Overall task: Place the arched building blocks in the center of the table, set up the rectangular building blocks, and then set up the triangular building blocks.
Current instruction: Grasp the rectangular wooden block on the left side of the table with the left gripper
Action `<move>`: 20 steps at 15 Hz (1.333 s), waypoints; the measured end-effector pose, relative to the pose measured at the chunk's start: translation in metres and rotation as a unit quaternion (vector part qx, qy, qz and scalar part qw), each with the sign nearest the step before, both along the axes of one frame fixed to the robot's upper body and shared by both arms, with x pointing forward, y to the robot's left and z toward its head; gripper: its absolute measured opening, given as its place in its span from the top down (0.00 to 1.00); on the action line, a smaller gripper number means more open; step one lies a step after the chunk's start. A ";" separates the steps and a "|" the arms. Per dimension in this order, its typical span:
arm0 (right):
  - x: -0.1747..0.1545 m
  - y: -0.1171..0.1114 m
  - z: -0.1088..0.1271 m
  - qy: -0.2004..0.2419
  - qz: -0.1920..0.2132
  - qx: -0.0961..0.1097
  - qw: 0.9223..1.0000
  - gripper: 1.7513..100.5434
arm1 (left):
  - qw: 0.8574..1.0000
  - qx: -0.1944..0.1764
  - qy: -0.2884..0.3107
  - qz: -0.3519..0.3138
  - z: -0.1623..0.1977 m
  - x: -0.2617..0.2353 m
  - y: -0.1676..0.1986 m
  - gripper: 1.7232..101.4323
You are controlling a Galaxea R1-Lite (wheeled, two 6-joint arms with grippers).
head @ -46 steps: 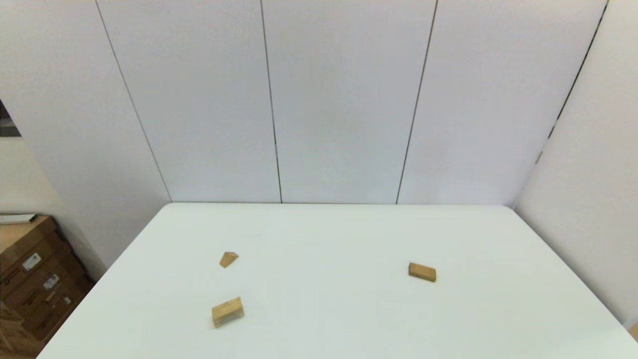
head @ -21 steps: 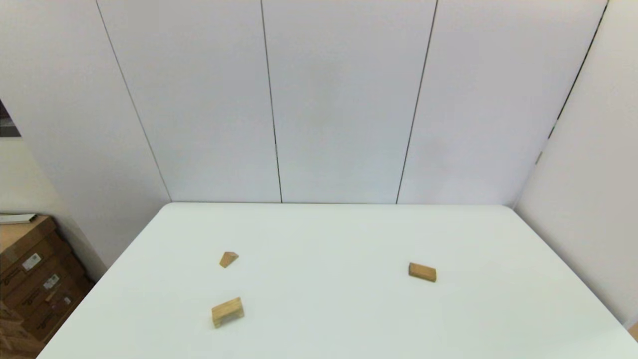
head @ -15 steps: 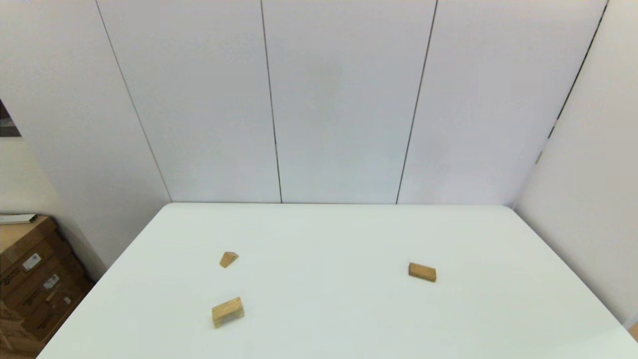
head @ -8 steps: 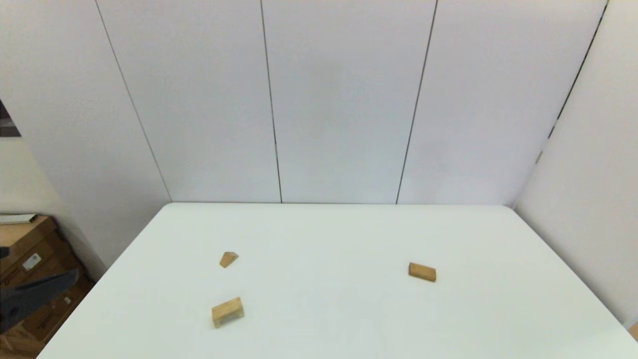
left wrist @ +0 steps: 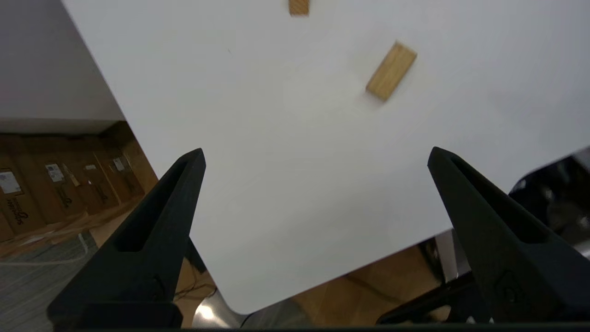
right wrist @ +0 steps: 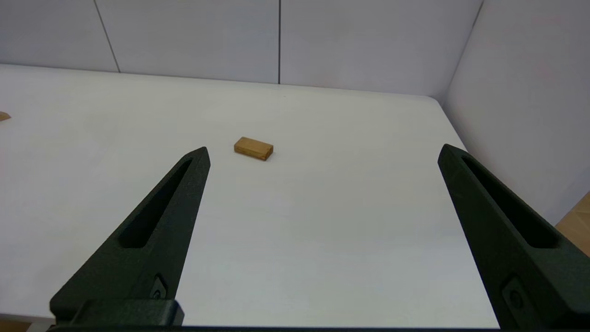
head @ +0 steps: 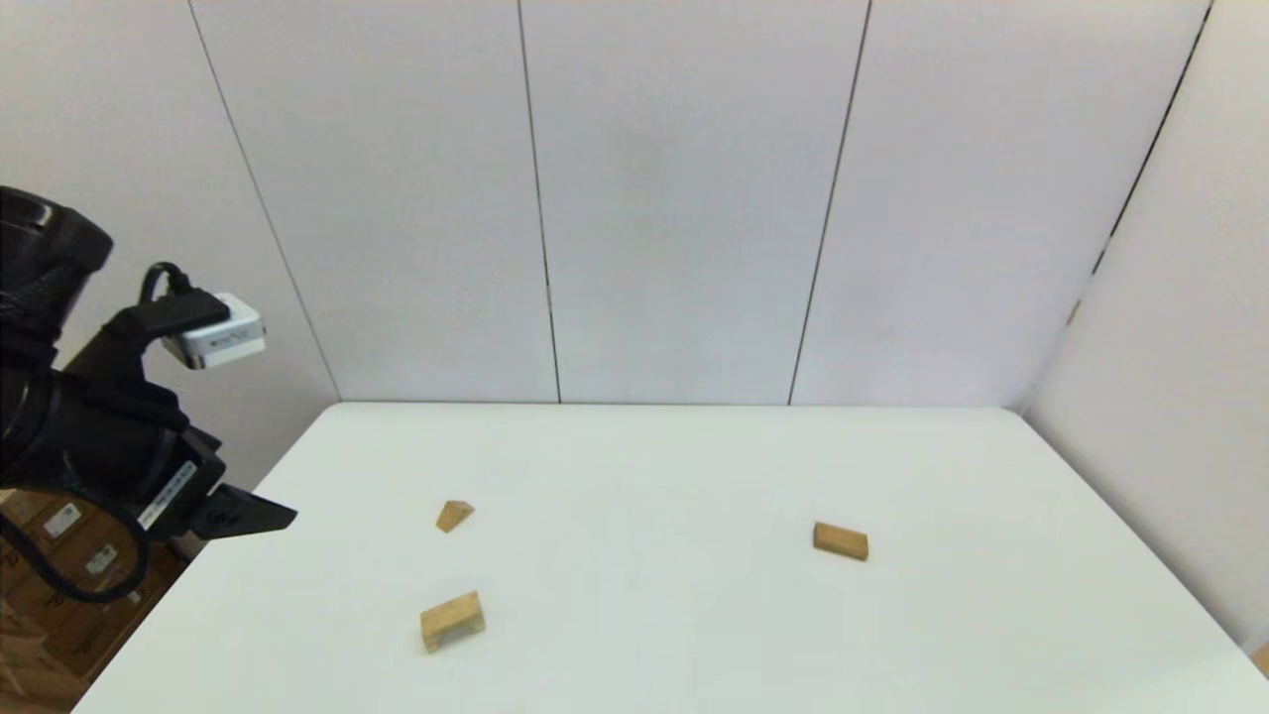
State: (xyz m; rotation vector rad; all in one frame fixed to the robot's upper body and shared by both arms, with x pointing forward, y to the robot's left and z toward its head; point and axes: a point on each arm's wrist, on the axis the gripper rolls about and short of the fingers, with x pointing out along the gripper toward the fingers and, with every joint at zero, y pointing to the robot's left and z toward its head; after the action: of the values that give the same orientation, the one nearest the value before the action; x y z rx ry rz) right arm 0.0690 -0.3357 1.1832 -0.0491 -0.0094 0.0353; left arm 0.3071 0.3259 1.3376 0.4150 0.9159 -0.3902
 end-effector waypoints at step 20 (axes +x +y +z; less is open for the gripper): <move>0.000 0.000 0.000 0.000 0.000 0.000 1.000 0.03 | 0.944 0.057 0.282 -0.164 -0.136 0.085 -0.080 0.04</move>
State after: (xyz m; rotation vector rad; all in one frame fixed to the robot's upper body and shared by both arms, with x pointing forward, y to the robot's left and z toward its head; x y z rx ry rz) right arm 0.0690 -0.3357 1.1832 -0.0491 -0.0094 0.0349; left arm 0.3924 0.2462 1.2013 0.5799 1.4377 -0.7896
